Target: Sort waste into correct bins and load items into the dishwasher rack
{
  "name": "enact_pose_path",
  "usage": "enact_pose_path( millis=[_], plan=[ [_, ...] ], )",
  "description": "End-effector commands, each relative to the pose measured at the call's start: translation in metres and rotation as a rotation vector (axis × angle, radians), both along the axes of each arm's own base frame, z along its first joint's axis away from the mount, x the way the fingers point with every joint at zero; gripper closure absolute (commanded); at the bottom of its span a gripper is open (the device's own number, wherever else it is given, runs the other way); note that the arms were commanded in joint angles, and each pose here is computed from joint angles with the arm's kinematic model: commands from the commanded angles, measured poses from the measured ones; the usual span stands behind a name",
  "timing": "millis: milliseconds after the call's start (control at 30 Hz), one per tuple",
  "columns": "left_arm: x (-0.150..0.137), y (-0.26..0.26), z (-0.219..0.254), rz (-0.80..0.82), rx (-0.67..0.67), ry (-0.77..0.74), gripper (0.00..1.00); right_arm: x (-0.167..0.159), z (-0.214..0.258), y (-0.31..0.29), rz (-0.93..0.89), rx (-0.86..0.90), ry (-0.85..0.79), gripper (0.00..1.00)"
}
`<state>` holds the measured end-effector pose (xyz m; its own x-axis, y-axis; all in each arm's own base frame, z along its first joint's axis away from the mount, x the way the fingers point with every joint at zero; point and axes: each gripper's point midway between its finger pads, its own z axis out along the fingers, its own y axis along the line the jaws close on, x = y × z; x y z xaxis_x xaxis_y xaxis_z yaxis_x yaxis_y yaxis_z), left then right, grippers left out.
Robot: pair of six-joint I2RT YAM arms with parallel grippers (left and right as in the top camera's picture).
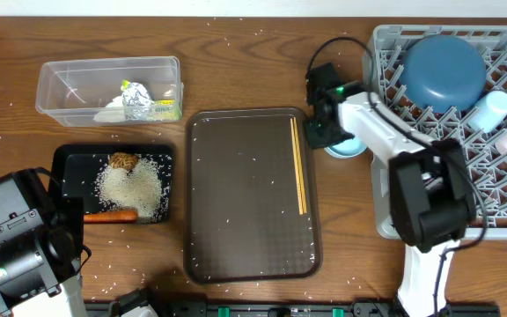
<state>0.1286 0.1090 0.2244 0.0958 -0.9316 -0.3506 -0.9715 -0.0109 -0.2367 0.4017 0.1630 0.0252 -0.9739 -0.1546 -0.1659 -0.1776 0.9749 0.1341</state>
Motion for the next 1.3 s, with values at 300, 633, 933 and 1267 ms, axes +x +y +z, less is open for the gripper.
enact_pose_path(
  millis=[300, 633, 933, 1267],
  plan=[
    [-0.003, 0.003, 0.000, 0.001, 0.017, 0.017, 0.02, 0.018, 0.206, -0.056, -0.047, 0.830, -0.243, 0.99],
    [-0.003, 0.003, 0.000, 0.001, 0.017, 0.017, 0.02, -0.015, 0.221, -0.183, -0.239, 0.932, -0.330, 0.99],
    [-0.003, 0.003, 0.000, 0.001, 0.017, 0.017, 0.02, -0.026, 0.197, -0.187, -0.255, 1.022, -0.331, 0.99],
    [-0.003, 0.003, 0.000, 0.001, 0.017, 0.017, 0.02, -0.024, 0.166, -0.161, -0.221, 1.074, -0.303, 0.99]
  ],
)
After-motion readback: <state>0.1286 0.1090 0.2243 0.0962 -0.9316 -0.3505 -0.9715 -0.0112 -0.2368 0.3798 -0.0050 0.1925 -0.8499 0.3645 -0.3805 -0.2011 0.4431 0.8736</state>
